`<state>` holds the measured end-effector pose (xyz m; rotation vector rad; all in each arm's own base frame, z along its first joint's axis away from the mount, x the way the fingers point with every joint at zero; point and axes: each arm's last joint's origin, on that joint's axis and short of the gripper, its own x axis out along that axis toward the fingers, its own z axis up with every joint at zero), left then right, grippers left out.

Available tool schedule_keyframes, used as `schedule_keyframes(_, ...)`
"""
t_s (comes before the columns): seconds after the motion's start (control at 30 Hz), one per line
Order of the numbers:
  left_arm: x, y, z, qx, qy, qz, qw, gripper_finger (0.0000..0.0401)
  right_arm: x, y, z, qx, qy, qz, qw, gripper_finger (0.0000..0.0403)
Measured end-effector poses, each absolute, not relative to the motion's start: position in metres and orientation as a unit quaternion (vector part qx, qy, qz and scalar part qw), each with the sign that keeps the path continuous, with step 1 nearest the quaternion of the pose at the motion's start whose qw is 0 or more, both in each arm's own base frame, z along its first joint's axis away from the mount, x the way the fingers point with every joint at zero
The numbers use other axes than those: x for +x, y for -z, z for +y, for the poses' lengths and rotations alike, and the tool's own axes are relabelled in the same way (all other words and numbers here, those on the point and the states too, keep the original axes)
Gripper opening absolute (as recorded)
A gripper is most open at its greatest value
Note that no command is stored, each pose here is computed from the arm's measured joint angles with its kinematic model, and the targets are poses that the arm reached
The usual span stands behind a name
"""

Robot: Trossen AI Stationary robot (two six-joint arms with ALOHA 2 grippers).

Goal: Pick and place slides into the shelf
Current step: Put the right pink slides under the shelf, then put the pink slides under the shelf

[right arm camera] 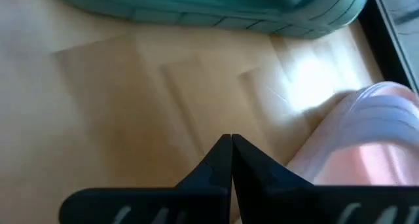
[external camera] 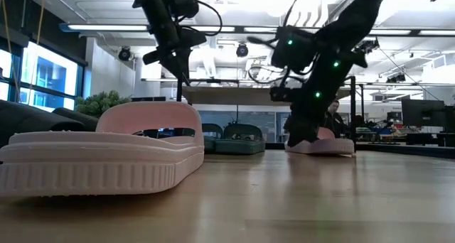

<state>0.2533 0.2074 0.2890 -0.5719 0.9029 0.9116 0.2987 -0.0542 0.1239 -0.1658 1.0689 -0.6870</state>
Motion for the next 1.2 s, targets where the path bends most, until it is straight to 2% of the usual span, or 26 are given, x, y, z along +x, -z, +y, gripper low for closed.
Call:
schedule_keyframes(0.23, 0.253, -0.289, 0.207, -0.264, -0.417, 0.416, 0.764, 0.0067, 0.296, -0.112, -0.067, -0.085, 0.349, 0.517, 0.777, 0.0)
schedule_keyframes(0.57, 0.254, -0.289, 0.208, -0.263, -0.419, 0.412, 0.765, 0.0067, 0.291, -0.109, -0.059, -0.081, 0.374, 0.521, 0.763, 0.0)
schedule_keyframes(0.9, 0.254, -0.289, 0.208, -0.263, -0.419, 0.412, 0.765, 0.0067, 0.28, -0.107, -0.056, -0.039, 0.404, 0.54, 0.737, 0.0)
schedule_keyframes(1.2, 0.254, -0.289, 0.208, -0.262, -0.42, 0.412, 0.765, 0.0067, 0.286, -0.107, -0.056, -0.031, 0.371, 0.532, 0.76, 0.0)
